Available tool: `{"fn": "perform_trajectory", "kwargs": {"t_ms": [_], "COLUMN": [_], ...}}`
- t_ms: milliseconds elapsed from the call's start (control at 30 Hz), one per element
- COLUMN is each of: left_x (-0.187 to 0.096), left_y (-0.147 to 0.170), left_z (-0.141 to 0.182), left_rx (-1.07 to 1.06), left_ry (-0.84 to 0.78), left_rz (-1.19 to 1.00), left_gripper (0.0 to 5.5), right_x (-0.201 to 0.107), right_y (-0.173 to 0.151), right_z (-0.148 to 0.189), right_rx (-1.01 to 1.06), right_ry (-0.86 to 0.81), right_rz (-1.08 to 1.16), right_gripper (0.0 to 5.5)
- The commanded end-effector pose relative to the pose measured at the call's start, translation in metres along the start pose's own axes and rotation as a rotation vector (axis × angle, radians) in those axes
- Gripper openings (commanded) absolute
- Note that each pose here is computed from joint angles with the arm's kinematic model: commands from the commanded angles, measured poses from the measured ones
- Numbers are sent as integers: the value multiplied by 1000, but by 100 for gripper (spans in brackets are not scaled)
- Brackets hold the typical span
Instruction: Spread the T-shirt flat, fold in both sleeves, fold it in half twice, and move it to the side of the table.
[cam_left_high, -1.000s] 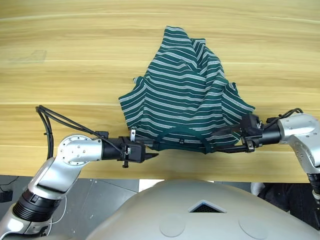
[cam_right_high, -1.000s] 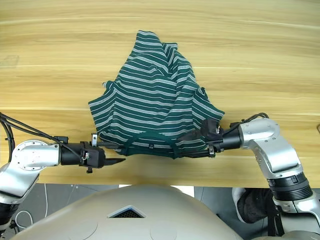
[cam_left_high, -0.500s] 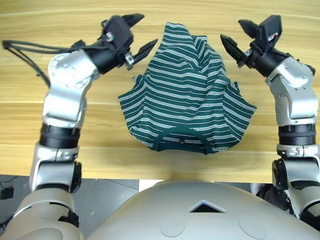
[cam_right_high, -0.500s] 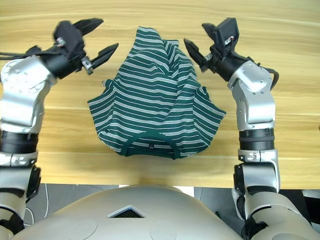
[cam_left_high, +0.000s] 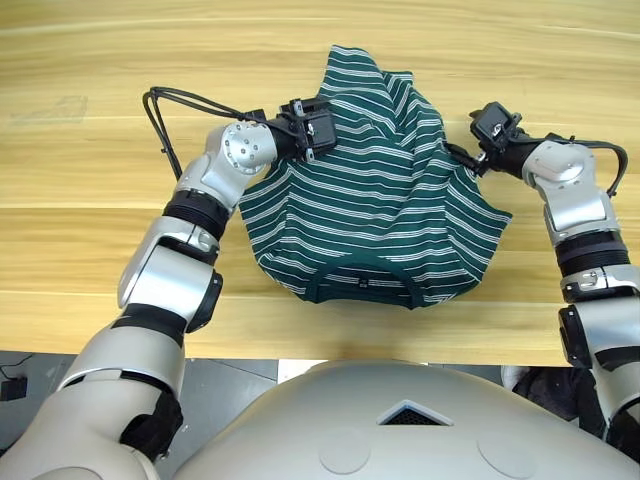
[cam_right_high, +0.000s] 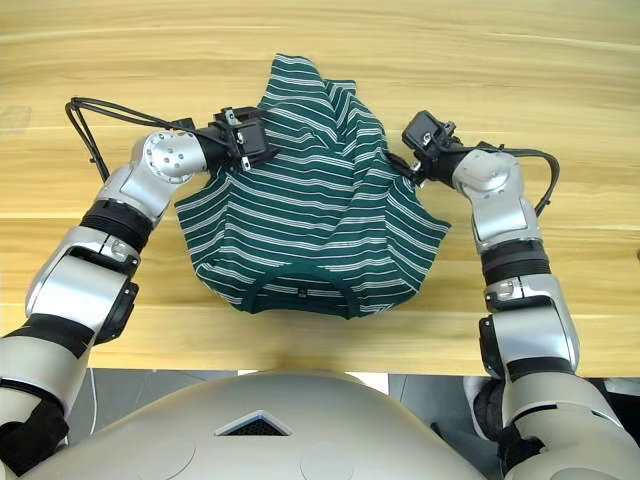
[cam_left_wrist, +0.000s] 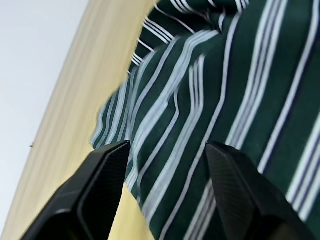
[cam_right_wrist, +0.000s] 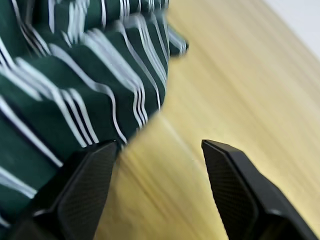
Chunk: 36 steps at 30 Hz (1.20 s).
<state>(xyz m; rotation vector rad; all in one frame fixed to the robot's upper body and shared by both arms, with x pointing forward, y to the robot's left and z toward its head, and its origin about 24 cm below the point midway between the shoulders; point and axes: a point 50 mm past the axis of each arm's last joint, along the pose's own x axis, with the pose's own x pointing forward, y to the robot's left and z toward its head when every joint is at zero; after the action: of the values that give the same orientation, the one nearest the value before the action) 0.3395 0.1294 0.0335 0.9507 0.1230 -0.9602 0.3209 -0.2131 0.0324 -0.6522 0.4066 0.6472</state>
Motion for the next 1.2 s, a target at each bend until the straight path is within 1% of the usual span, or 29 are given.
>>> {"fn": "perform_trajectory", "kwargs": {"t_ms": [33, 200, 300, 367, 433, 500, 667, 767, 833, 967, 1067, 1133, 1200], "left_x": [-5, -12, -23, -30, -37, -46, -79, -87, -87, -84, -83, -81, -79], "left_y": [-1, -3, -6, -10, -15, -18, -34, -40, -45, -49, -50, -51, -53], "left_z": [-11, -20, -27, -34, -41, -45, -41, -33, -28, -23, -21, -19, -17], "left_rx": [-7, -40, -55, -65, -82, -87, -80, -91, -91, -92, -92, -90, -87], "left_ry": [30, 33, 27, 39, 54, 52, 12, -7, -13, -13, -16, -19, -23], "left_rz": [9, 32, 39, 39, 43, 45, 36, 39, 26, 14, 10, 5, -1], "left_gripper": [280, 280, 280, 280, 280, 280, 280, 280, 280, 280, 280, 280, 280], "right_x": [-2, -1, -4, -5, -5, -6, -9, -7, -2, 14, 21, 26, 29], "right_y": [-8, 0, -2, -7, -16, -22, -22, -16, -7, 15, 24, 27, 27], "right_z": [-11, -15, -17, -5, 20, 37, 50, 54, 57, 60, 60, 52, 32], "right_rx": [24, 34, 36, 74, 123, 142, 171, 184, 183, 101, 54, 24, 1], "right_ry": [32, 29, 19, -73, -245, -347, -422, -441, -435, -372, -325, -250, -131], "right_rz": [-28, -7, -12, -45, -125, -187, -238, -230, -186, -39, 23, 65, 99], "right_gripper": [313, 313, 313, 313, 313, 313, 313, 313, 313, 313, 313, 313, 313]}}
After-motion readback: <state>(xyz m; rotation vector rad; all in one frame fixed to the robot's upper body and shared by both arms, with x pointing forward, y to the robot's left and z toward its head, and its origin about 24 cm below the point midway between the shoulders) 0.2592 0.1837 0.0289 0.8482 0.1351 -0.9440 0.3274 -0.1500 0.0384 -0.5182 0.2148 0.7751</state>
